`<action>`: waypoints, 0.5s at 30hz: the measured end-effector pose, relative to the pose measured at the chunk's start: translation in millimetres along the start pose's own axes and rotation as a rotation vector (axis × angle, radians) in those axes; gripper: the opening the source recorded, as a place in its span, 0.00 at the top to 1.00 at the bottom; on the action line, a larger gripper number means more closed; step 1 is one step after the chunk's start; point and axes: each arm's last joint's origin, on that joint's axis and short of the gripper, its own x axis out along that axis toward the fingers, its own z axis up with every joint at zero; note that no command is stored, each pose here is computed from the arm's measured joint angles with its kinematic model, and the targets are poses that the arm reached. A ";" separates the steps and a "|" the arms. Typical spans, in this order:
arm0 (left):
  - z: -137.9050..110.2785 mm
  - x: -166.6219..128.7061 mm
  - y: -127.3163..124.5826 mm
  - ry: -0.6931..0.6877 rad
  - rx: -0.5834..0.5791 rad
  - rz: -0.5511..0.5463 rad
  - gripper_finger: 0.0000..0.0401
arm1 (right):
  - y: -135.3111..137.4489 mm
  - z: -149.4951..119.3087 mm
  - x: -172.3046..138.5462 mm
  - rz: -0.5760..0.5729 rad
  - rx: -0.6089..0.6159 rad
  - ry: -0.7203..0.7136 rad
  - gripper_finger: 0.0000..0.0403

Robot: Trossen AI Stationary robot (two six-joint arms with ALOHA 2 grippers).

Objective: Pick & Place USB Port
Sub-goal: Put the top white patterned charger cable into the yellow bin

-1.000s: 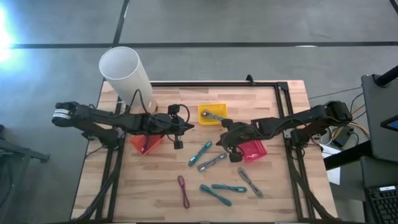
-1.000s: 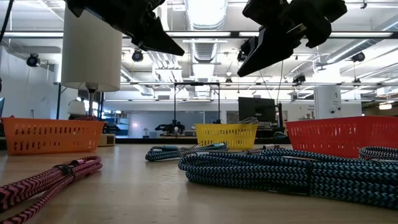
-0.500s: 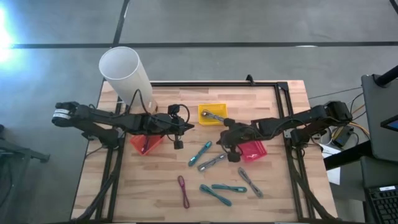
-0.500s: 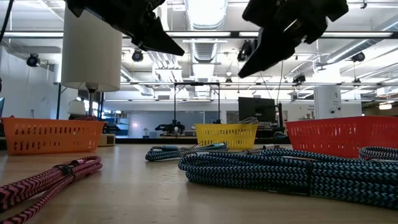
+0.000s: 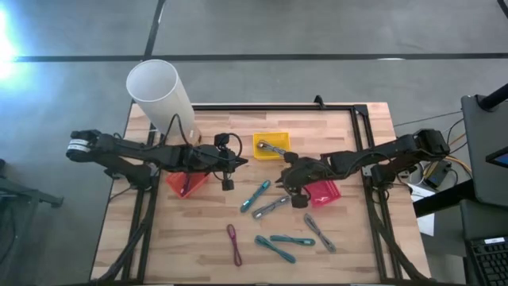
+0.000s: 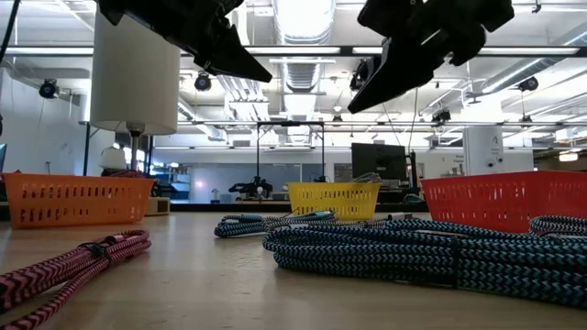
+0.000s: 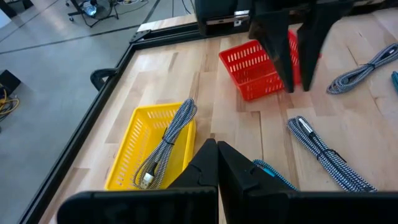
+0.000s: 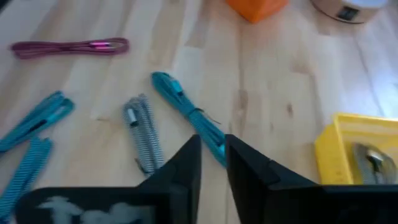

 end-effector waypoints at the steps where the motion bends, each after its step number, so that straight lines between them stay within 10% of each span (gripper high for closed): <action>1: 0.0 0.0 0.0 0.000 0.000 0.000 1.00 | 0.6 -0.2 0.9 0.016 -0.001 0.001 0.81; 15: 0.0 0.0 0.0 0.000 0.000 0.000 1.00 | 12.7 -28.0 34.4 0.175 0.018 0.151 0.59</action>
